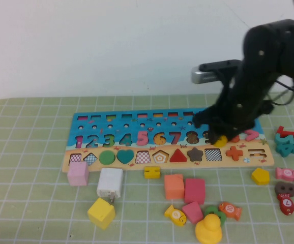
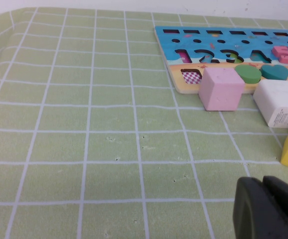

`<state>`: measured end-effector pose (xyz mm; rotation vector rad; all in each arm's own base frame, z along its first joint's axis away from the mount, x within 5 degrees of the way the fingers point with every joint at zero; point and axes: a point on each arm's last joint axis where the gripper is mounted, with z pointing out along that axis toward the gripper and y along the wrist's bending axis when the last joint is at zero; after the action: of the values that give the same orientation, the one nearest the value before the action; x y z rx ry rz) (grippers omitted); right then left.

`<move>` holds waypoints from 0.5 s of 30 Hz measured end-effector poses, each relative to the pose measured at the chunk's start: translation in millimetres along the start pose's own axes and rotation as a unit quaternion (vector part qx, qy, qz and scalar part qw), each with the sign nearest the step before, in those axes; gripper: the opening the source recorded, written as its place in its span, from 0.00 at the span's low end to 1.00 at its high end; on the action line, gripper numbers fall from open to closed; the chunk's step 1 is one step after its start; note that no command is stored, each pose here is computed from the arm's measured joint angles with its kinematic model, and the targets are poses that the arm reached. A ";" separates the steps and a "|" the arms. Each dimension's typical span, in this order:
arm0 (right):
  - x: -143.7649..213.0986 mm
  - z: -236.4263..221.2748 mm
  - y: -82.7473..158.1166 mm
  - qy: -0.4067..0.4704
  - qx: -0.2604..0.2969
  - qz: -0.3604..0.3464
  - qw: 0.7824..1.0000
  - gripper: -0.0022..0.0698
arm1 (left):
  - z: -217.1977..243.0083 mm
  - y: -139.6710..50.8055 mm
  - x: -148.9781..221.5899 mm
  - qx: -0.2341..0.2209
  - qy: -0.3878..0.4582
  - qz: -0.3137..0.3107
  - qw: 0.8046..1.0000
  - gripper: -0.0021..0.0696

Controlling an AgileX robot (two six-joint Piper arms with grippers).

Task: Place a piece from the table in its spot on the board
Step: Place the "number 6" into the hole of the number 6

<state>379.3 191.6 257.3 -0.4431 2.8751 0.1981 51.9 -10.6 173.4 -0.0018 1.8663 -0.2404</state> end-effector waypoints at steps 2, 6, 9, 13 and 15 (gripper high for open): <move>-12.3 7.3 9.5 -0.004 -0.003 -0.009 1.000 0.40 | 0.0 0.0 0.0 0.000 0.000 -0.001 1.000 0.03; -34.4 20.1 25.9 -0.013 -0.013 -0.021 1.000 0.40 | 0.0 0.0 0.0 0.000 0.000 -0.001 1.000 0.03; -47.0 31.3 35.0 -0.008 -0.017 -0.027 0.999 0.40 | 0.0 0.0 0.0 0.000 0.000 -0.001 1.000 0.03; -61.6 49.0 42.8 -0.010 -0.021 -0.032 0.999 0.40 | 0.0 0.0 0.0 0.000 0.000 -0.001 1.000 0.03; -66.5 55.9 47.0 -0.016 -0.023 -0.036 0.999 0.40 | 0.0 0.0 0.0 0.000 0.000 -0.001 1.000 0.03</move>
<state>437.7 264.0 224.0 -0.5451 2.8229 0.2561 51.9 -10.6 173.4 -0.0043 1.8664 -0.2422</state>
